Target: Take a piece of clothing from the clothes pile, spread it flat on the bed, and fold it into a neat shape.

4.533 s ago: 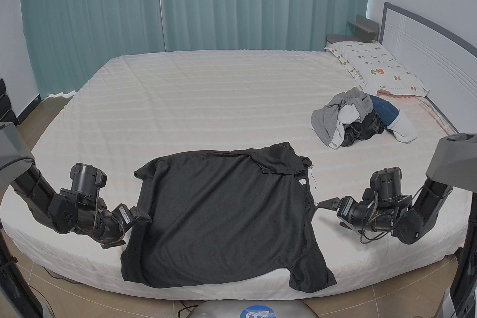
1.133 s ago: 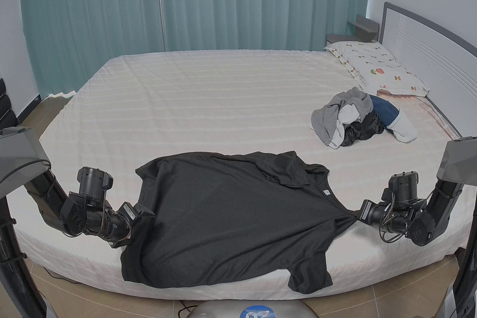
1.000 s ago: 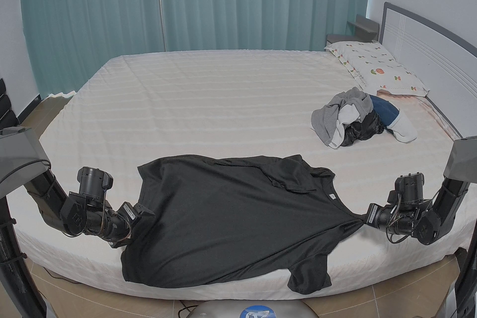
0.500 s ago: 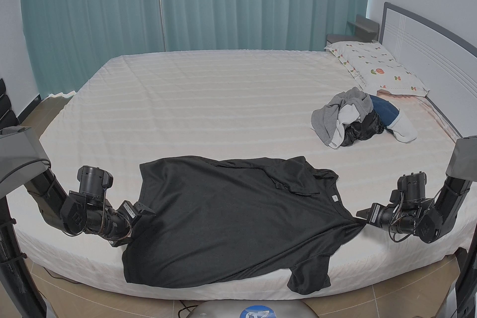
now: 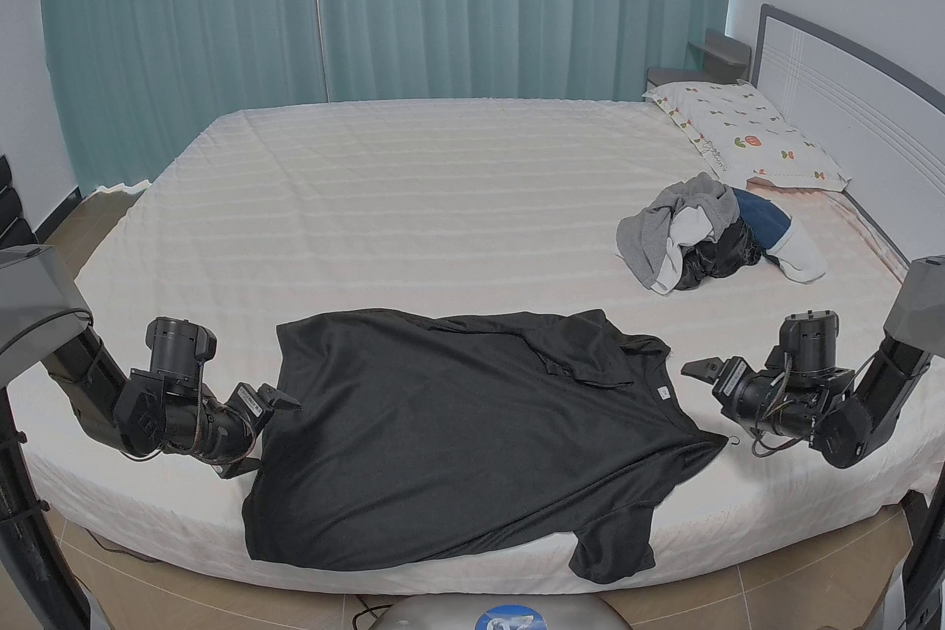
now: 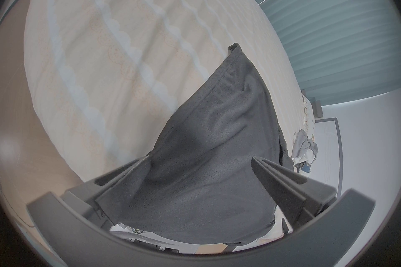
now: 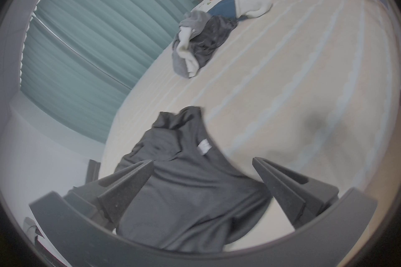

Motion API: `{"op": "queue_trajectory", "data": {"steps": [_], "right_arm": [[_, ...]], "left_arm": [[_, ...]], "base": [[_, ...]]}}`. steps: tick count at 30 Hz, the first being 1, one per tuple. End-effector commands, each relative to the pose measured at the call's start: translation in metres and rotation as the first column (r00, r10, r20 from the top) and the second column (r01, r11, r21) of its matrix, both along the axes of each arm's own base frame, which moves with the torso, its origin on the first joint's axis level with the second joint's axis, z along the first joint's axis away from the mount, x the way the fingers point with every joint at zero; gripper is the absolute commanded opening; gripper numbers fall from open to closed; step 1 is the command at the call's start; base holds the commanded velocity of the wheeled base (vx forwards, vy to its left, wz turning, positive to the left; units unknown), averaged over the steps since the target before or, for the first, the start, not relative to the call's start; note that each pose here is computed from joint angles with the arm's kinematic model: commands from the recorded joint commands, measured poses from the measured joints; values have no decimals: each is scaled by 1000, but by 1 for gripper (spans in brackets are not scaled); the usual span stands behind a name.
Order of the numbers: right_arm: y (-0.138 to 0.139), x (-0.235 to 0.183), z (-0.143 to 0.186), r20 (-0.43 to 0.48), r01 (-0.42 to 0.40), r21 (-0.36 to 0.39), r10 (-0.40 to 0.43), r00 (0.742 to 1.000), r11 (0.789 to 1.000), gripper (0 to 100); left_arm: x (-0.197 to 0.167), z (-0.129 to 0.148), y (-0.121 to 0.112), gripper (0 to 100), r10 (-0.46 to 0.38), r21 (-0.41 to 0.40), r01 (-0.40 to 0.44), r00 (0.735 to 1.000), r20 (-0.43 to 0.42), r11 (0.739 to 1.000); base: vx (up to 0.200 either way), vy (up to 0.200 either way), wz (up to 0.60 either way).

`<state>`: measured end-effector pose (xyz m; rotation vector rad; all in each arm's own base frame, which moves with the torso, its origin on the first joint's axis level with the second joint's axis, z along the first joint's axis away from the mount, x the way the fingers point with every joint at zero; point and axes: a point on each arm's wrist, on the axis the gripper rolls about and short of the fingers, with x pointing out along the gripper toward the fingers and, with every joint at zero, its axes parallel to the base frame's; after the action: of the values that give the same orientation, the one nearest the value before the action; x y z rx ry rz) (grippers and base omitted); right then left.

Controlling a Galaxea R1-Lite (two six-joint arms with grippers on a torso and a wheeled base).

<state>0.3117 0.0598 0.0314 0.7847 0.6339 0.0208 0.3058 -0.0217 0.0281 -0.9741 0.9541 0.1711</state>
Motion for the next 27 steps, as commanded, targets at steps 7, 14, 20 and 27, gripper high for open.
{"op": "queue_trajectory", "data": {"steps": [7,14,20,27], "right_arm": [[51,3,-29,-20,-73,98,75,997,992,100],[52,18,-42,-3,-56,98,57,998,994,100],[44,39,-48,28,-4,96,1,1000,995,100],[43,55,-40,73,5,107,-12,997,994,100]], "left_arm": [[3,-3,2,100,8,-2,-8,1000,-11,1000],[4,-5,2,100,8,-2,-8,1000,-14,1000],[5,-7,3,100,12,8,-12,1000,-13,1000],[6,-6,2,100,14,9,-14,1000,-12,1000]], "base": [[0,86,0],[0,171,0],[0,0,0],[0,0,0]]}}
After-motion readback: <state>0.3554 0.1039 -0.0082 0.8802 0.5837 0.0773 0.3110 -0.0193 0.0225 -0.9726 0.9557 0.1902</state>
